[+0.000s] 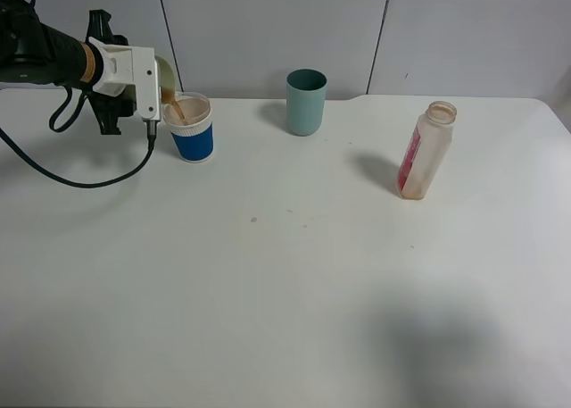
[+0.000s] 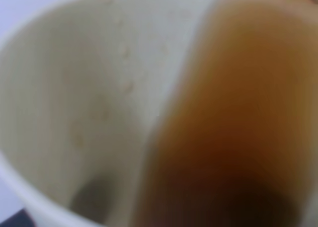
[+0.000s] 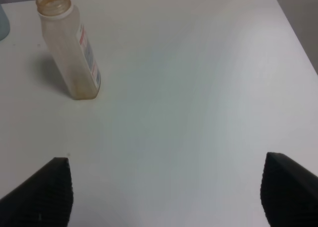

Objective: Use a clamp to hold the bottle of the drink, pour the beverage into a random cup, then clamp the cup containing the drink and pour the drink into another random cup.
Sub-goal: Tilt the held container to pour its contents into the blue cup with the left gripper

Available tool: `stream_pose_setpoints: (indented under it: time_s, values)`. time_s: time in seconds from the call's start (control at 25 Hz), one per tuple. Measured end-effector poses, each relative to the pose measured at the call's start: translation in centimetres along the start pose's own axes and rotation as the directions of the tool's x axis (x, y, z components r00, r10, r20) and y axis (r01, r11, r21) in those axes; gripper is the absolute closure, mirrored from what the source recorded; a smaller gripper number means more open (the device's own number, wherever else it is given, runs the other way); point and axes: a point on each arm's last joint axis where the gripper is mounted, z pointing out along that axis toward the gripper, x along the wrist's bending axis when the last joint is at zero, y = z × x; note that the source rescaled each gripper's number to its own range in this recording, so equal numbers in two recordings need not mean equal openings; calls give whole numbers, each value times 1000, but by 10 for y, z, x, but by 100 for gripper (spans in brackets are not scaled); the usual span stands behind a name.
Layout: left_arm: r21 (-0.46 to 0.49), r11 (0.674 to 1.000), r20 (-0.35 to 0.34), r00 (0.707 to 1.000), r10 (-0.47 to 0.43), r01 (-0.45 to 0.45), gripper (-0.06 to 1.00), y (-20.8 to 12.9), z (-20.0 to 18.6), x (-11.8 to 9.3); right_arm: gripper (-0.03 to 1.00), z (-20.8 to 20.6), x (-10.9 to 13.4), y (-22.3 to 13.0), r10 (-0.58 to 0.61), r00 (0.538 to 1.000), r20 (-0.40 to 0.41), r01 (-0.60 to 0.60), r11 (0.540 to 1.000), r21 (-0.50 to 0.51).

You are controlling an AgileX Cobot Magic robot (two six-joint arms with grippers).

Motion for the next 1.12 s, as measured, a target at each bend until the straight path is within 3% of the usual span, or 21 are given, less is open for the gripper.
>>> stream_pose_setpoints:
  time_s: [1.12]
  values:
    - [0, 996, -23, 996, 92, -92, 94, 1, -1, 9, 37, 0, 0, 0, 0, 1000, 0, 0, 1000, 0]
